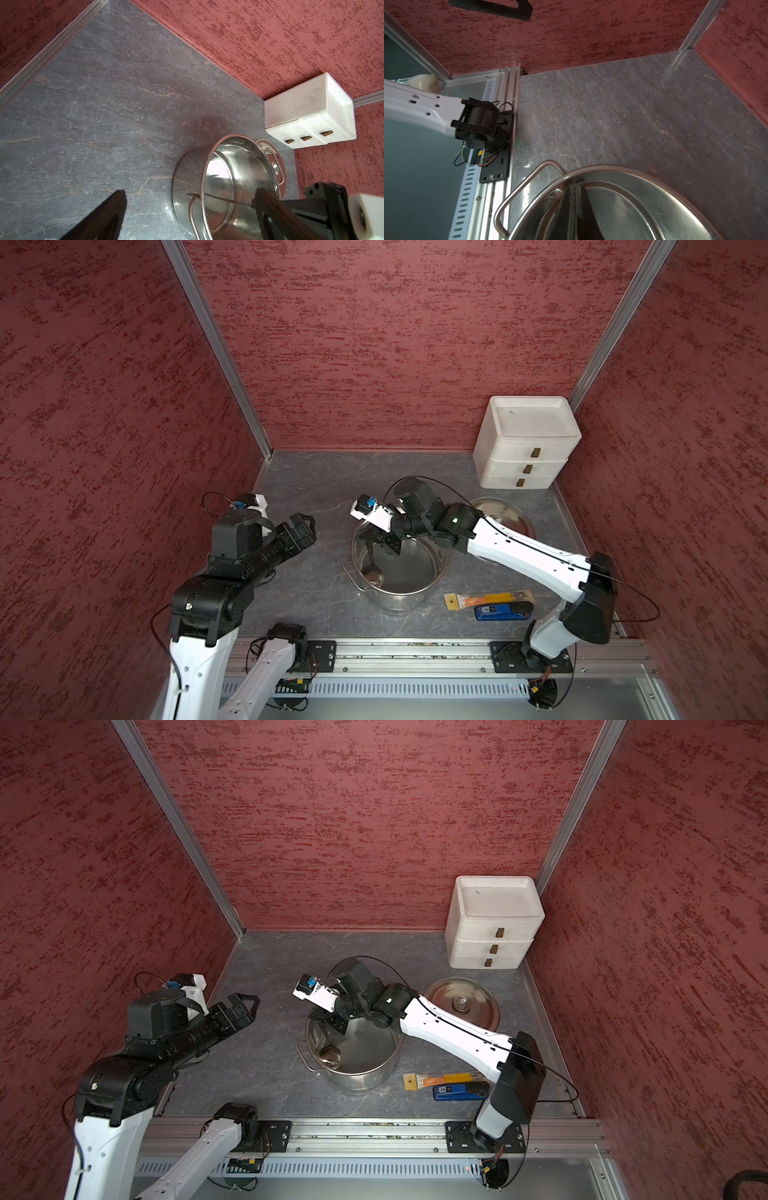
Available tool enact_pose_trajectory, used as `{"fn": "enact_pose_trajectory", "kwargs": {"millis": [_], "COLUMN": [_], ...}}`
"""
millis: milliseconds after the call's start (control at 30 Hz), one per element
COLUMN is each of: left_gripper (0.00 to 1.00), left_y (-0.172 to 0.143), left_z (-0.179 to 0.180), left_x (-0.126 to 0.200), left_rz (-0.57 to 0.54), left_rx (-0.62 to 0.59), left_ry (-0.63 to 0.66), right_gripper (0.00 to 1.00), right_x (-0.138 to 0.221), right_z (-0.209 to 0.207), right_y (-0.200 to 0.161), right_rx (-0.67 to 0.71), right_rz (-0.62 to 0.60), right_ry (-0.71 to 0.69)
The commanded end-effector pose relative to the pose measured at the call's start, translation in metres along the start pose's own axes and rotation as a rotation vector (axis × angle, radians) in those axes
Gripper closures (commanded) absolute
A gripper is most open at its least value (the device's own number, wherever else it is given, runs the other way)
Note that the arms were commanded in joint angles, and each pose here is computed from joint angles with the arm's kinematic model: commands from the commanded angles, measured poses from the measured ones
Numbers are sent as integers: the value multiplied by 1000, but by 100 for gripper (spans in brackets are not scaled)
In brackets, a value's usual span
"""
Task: Stir the soup with a spoon
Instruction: Stir the soup in the pan with a stick.
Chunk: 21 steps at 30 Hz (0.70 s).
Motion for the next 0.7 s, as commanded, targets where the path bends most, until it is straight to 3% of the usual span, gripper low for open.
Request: {"fn": "enact_pose_trajectory", "kwargs": {"millis": [0, 367, 667], "left_gripper": [0, 0, 0], "left_y": [2, 3, 5], "left_z": [3, 3, 1], "left_x": [10, 17, 11], "left_rz": [-28, -41, -38], "left_rx": [-5, -2, -4], "left_ry": [10, 15, 9], "right_gripper": [100, 100, 100], "right_x": [4, 55, 118], "right_z": [-22, -84, -60], "right_y": [26, 1, -47], "right_rx": [56, 55, 34], "right_rz": [-80, -56, -3], "right_ry": [-78, -260, -295]}}
Point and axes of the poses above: each gripper's point midway between its finger pads, its own x axis back along the fingers, its own z axis along the line the jaws close on, y = z × x, the point moved 4 cm from there along x, back along the fingers, and after that the axes turned 3 degrees about -x, right-handed, at the moved point
